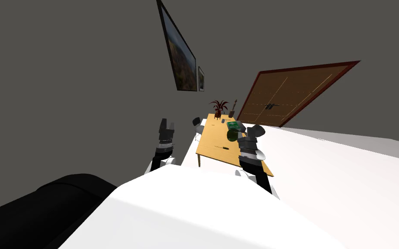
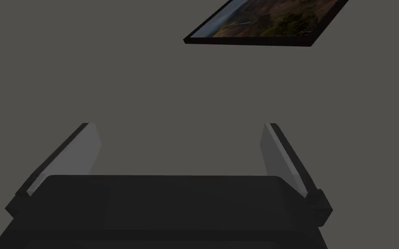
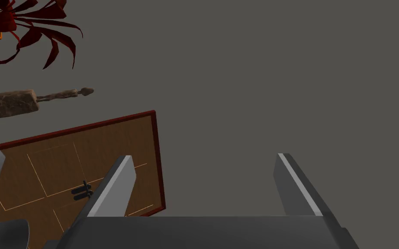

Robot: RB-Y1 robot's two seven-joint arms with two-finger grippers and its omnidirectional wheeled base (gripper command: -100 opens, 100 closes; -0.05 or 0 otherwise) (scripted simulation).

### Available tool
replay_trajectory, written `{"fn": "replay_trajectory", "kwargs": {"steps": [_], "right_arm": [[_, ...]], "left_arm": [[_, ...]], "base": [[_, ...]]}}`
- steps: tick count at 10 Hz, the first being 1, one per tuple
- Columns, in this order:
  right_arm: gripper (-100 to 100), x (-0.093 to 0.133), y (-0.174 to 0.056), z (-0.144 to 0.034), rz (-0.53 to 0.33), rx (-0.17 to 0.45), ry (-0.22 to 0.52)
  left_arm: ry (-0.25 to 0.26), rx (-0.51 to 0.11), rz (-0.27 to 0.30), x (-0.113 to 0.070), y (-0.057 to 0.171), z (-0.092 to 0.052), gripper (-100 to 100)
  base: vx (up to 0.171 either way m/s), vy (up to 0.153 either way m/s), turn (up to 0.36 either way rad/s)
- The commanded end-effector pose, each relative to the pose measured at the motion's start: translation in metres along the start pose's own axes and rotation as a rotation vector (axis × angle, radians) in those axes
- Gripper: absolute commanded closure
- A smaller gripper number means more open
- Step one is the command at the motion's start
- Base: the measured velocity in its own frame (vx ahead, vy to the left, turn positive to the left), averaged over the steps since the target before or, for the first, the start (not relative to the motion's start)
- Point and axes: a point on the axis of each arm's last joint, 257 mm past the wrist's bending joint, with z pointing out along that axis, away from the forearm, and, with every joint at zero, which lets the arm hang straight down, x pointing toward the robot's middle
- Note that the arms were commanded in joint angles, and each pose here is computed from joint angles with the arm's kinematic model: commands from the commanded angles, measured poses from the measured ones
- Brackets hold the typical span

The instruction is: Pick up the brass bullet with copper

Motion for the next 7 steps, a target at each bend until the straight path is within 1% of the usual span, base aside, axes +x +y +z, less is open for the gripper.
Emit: {"fn": "replay_trajectory", "kwargs": {"steps": [1,4,7], "right_arm": [[-100,0.001,-0.006,-0.003,-0.027,0.019,0.025],[-100,0.003,-0.029,-0.014,-0.111,0.088,0.088],[-100,0.000,-0.065,-0.035,-0.227,0.197,0.160]], "left_arm": [[0.000,0.000,0.000,0.000,0.000,0.000,0],[0.000,0.000,0.000,0.000,0.000,0.000,0],[0.000,0.000,0.000,0.000,0.000,0.000,0]], "base": [[-0.021,-0.026,0.062],[-0.042,-0.093,0.117],[-0.084,-0.139,0.185]]}}
